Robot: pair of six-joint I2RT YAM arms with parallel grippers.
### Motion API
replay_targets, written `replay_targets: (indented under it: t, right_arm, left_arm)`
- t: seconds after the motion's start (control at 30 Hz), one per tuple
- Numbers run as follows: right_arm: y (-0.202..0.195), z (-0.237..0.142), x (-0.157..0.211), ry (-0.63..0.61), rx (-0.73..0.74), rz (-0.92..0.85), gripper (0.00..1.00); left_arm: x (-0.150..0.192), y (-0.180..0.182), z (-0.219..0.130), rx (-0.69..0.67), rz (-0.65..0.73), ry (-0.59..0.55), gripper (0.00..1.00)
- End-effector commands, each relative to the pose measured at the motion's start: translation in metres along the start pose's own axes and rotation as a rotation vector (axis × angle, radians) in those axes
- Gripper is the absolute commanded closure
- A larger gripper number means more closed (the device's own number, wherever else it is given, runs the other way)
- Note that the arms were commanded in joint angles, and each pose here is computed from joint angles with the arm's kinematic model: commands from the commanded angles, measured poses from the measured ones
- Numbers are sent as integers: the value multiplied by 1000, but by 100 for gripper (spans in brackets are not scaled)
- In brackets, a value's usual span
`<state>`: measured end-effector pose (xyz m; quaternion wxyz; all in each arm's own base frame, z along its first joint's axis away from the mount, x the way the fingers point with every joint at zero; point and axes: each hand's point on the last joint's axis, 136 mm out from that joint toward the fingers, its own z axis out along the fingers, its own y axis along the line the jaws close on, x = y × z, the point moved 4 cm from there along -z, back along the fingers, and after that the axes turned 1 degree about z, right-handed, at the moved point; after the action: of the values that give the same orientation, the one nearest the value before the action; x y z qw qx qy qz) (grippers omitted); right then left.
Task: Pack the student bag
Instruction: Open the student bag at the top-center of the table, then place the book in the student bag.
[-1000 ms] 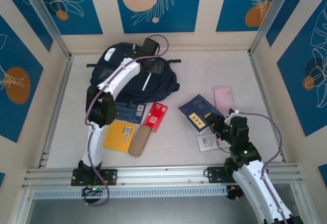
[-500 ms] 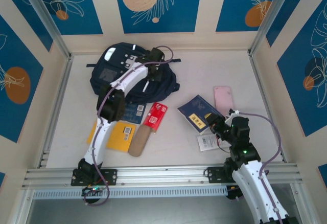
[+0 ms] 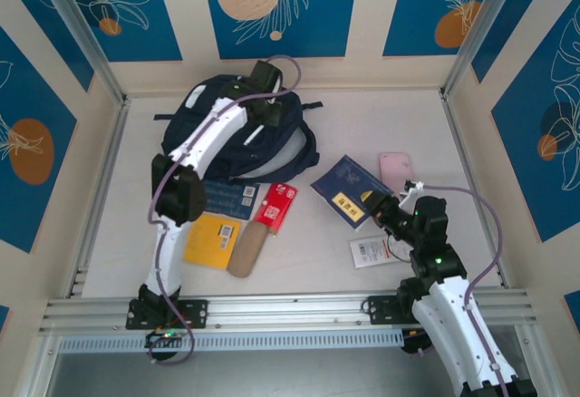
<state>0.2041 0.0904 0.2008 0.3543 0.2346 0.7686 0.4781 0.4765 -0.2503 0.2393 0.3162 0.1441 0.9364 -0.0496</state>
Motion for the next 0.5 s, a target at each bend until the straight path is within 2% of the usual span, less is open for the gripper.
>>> replay_targets:
  t: [0.0,0.17,0.47]
  right_arm:
    - [46,-8,-7,20,-149,-128,100]
    - [65,-6,-13,47,-190,-135,100]
    - [77,12,-18,82,-191,-115,100]
  left_arm:
    - [-29,-4,-78,87,33,-156,100]
    - [-33,-19,-123,246,18,-221,100]
    - [-36,-34,-183,417,96,-317,100]
